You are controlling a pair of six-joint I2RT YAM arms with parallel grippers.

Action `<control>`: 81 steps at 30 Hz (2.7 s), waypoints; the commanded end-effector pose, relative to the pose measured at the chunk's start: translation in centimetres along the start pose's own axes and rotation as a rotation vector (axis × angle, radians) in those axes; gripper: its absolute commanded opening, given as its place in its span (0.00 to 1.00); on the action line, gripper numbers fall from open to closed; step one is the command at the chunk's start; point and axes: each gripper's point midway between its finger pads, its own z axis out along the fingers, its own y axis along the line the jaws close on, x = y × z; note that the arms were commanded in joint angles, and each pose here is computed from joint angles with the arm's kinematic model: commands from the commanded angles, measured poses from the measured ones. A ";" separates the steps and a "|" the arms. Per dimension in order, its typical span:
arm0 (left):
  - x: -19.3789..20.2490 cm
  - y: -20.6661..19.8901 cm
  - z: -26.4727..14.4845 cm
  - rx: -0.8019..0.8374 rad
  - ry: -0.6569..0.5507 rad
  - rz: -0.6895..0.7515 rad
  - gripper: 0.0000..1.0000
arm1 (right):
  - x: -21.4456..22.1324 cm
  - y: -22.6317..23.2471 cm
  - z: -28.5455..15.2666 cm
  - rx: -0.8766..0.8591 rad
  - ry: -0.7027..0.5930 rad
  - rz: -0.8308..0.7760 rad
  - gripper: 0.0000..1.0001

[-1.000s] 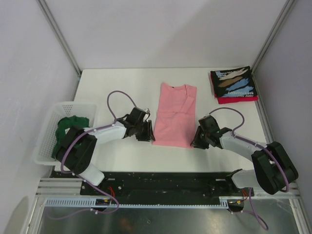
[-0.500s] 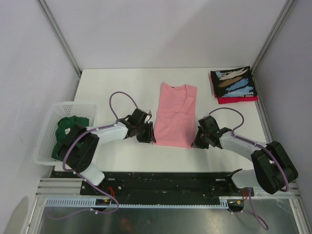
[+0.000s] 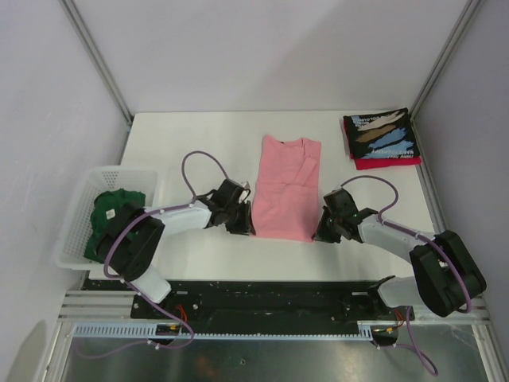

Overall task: Fold and stack the t-shirts
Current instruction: Grab one side of the 2/3 rectangular tshirt with both arms, then fold the long partially folded tshirt into a neat square

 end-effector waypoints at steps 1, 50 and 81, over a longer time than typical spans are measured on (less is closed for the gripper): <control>0.3 -0.1 0.7 -0.014 0.012 -0.001 0.22 | -0.1 -0.1 0.2 0.007 -0.005 -0.012 0.05; -2.1 -7.5 -12.9 0.165 -0.299 0.049 0.00 | -3.2 6.8 -12.9 -0.214 -0.178 -0.092 0.00; -28.8 1.4 4.3 -0.002 -0.366 -0.077 0.00 | -26.9 10.5 11.2 -0.282 -0.233 0.058 0.00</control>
